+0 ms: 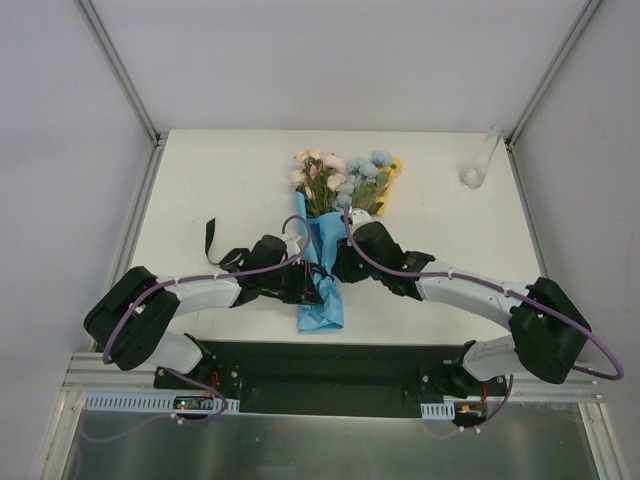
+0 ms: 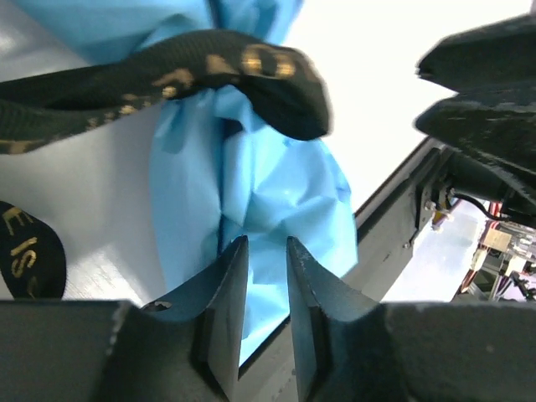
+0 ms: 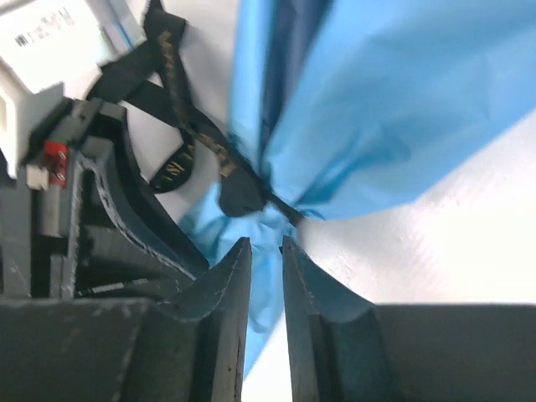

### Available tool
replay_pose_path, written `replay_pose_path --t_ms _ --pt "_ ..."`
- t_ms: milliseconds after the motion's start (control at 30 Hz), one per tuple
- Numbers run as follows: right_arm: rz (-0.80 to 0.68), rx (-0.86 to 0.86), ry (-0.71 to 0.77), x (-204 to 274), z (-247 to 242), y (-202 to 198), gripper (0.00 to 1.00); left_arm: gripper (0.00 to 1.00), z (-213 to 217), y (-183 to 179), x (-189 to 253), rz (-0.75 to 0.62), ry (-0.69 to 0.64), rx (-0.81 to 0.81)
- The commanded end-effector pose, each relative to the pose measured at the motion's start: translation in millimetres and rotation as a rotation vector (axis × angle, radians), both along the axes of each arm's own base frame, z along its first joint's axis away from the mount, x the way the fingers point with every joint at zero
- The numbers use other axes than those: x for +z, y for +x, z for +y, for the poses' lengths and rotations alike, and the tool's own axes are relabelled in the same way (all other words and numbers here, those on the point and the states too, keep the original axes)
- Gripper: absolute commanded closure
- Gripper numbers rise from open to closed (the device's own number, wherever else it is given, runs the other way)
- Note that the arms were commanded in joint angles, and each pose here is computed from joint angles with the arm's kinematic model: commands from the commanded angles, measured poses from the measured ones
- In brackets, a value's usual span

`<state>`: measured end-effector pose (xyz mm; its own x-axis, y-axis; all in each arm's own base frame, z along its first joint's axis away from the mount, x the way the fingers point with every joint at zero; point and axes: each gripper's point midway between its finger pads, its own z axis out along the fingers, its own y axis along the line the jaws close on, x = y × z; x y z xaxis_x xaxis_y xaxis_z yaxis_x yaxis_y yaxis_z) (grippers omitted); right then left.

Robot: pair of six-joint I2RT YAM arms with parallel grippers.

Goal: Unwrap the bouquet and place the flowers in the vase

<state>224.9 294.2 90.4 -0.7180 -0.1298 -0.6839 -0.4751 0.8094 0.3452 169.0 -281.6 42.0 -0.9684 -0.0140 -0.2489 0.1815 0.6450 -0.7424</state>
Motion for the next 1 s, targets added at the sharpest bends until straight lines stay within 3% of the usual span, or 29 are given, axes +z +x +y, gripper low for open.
replay_pose_path --t_ms 0,233,367,500,633,967 --pt "-0.017 0.084 -0.002 26.1 22.3 8.4 0.75 0.75 -3.0 3.4 30.6 -0.123 -0.050 -0.043" --pt "-0.034 0.131 -0.126 0.3 10.6 14.4 0.78 0.68 -3.9 23.2 63.5 -0.219 -0.061 0.011" --pt "-0.024 0.138 -0.159 -18.4 2.9 16.8 0.86 0.76 -11.0 25.4 47.2 -0.178 -0.040 -0.026" --pt "-0.081 0.268 -0.150 -27.5 11.3 12.4 0.86 0.87 -16.9 27.5 32.4 -0.137 -0.043 -0.030" --pt "-0.119 0.324 -0.159 -27.4 17.4 13.8 0.84 0.89 2.3 33.8 15.2 -0.155 0.052 0.039" --pt "-0.192 0.358 -0.188 -17.0 25.1 17.3 0.82 0.95 5.1 28.7 2.8 -0.126 0.071 0.032"
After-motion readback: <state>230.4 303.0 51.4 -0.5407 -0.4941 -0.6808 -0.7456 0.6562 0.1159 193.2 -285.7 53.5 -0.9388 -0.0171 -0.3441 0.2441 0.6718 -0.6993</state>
